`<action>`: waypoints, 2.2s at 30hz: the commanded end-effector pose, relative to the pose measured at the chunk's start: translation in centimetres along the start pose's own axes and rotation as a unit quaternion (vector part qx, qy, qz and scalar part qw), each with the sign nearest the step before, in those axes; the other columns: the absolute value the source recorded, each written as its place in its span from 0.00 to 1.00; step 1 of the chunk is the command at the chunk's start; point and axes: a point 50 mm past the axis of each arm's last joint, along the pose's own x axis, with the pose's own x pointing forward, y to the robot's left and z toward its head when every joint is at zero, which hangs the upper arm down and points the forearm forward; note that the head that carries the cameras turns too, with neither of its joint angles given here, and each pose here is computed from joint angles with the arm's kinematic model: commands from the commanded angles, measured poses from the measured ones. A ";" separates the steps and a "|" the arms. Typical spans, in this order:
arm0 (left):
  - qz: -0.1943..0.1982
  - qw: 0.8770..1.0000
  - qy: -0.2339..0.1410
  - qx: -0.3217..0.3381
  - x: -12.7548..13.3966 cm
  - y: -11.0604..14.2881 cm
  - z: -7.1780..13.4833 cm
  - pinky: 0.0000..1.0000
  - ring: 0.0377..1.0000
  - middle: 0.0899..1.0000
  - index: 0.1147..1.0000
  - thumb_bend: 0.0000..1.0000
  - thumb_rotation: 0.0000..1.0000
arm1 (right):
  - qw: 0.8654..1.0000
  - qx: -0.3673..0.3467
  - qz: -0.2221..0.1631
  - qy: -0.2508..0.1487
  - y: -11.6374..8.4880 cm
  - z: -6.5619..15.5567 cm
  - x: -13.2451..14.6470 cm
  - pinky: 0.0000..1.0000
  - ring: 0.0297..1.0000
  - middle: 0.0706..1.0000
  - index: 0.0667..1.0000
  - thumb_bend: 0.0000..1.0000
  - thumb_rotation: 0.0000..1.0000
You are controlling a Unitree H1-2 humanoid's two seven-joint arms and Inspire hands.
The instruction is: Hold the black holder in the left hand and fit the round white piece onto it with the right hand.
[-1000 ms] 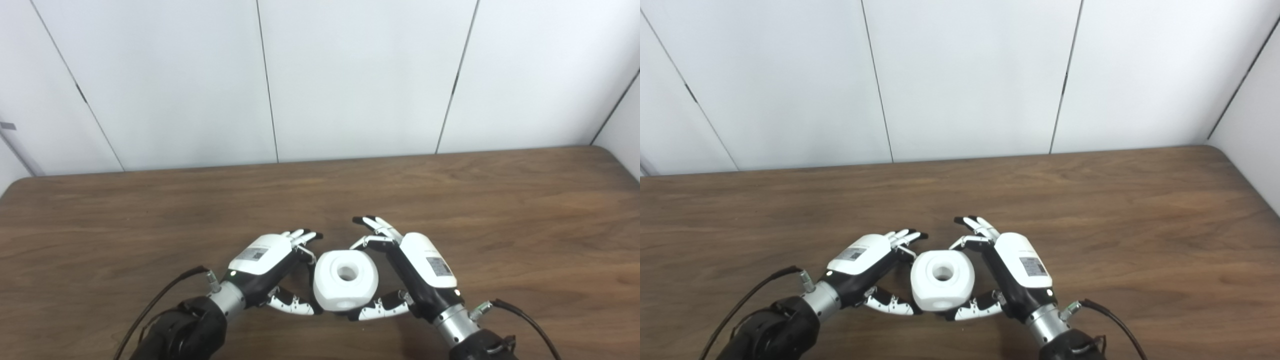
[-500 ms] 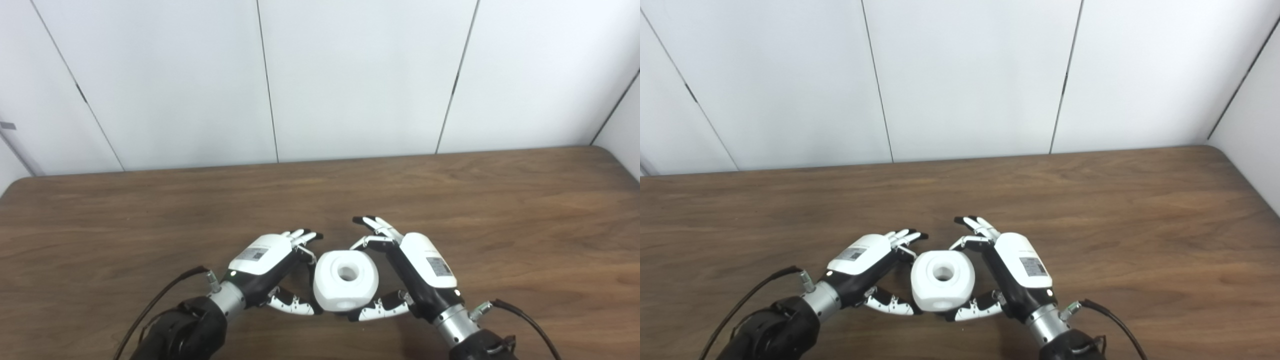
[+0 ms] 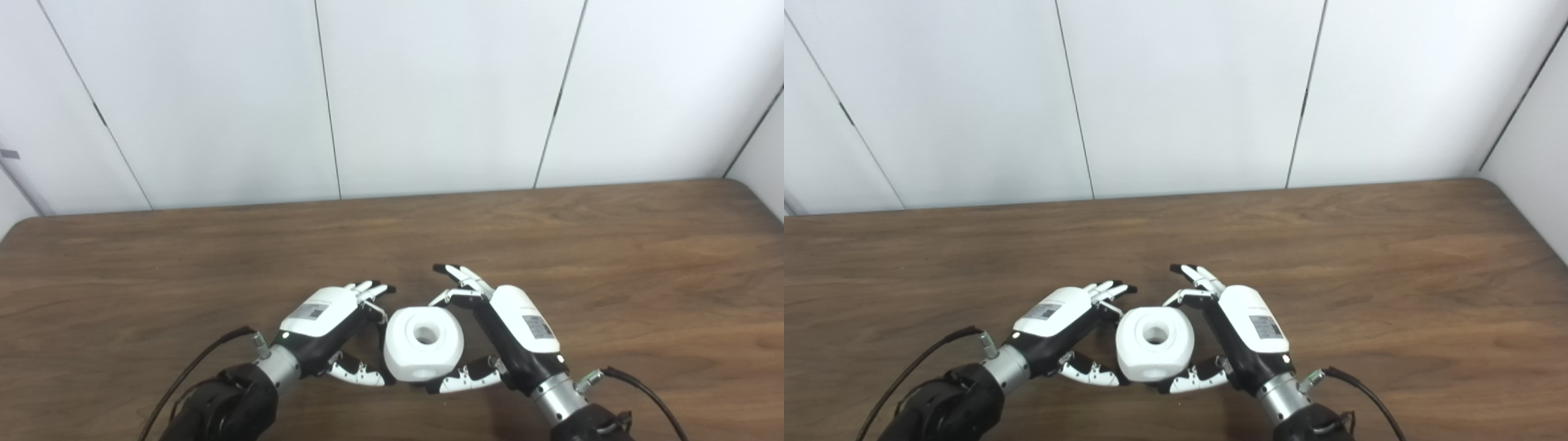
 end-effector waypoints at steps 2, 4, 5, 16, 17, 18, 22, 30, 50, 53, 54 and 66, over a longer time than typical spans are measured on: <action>0.017 1.000 -0.017 0.017 0.1 1.2 0.5 1.00 1.00 0.96 0.41 0.52 0.05 | 1.000 -0.003 0.002 -0.007 -0.2 0.5 0.2 0.82 0.93 0.92 0.45 0.51 0.14; 0.016 1.000 -0.016 0.018 0.1 1.2 0.5 1.00 1.00 0.97 0.41 0.52 0.05 | 1.000 -0.003 0.003 -0.007 -0.3 0.5 0.2 0.82 0.93 0.92 0.45 0.51 0.14; 0.015 1.000 -0.015 0.019 0.1 1.2 0.5 1.00 1.00 0.97 0.41 0.52 0.05 | 1.000 -0.003 0.004 -0.007 -0.3 0.5 0.2 0.82 0.93 0.92 0.45 0.51 0.14; 0.015 1.000 -0.017 0.019 0.1 1.1 0.6 1.00 1.00 0.96 0.41 0.52 0.05 | 1.000 0.003 0.005 -0.002 -0.3 0.5 0.2 0.81 0.93 0.92 0.46 0.51 0.15; 0.016 1.000 -0.018 0.019 0.1 1.1 0.6 1.00 1.00 0.96 0.41 0.52 0.05 | 1.000 0.004 0.006 -0.002 -0.3 0.5 0.2 0.81 0.93 0.92 0.46 0.52 0.15; 0.016 1.000 -0.018 0.019 0.1 1.1 0.6 1.00 1.00 0.96 0.41 0.52 0.05 | 1.000 0.005 0.006 -0.002 -0.3 0.5 0.2 0.82 0.93 0.92 0.46 0.52 0.15; 0.017 1.000 -0.019 0.018 0.1 1.1 0.5 1.00 1.00 0.96 0.41 0.52 0.05 | 1.000 0.007 0.008 -0.001 -0.3 0.5 0.2 0.81 0.93 0.92 0.63 0.76 0.24; 0.016 1.000 -0.018 0.017 0.1 1.0 0.5 1.00 1.00 0.96 0.41 0.52 0.05 | 1.000 0.009 0.014 0.000 -0.3 0.4 0.2 0.83 0.93 0.92 0.70 0.83 0.32; 0.015 1.000 -0.017 0.017 0.2 0.9 0.5 1.00 1.00 0.96 0.41 0.52 0.05 | 0.999 0.012 0.043 0.019 -0.4 0.7 0.4 0.95 1.00 1.00 0.90 0.96 0.41; 0.015 1.000 -0.015 0.017 0.2 0.9 0.5 1.00 1.00 0.96 0.41 0.52 0.05 | 0.999 0.009 0.047 0.020 -0.5 0.7 0.4 0.95 1.00 1.00 0.92 0.97 0.41; 0.014 1.000 -0.014 0.015 0.2 0.9 0.5 1.00 1.00 0.96 0.41 0.52 0.05 | 0.999 0.009 0.048 0.021 -0.5 0.7 0.4 0.95 1.00 1.00 0.92 0.98 0.42; 0.015 1.000 -0.008 0.006 0.1 0.9 0.1 1.00 1.00 0.96 0.41 0.52 0.05 | 0.998 0.012 0.053 0.026 -0.4 0.6 0.4 0.96 1.00 1.00 0.93 1.00 0.43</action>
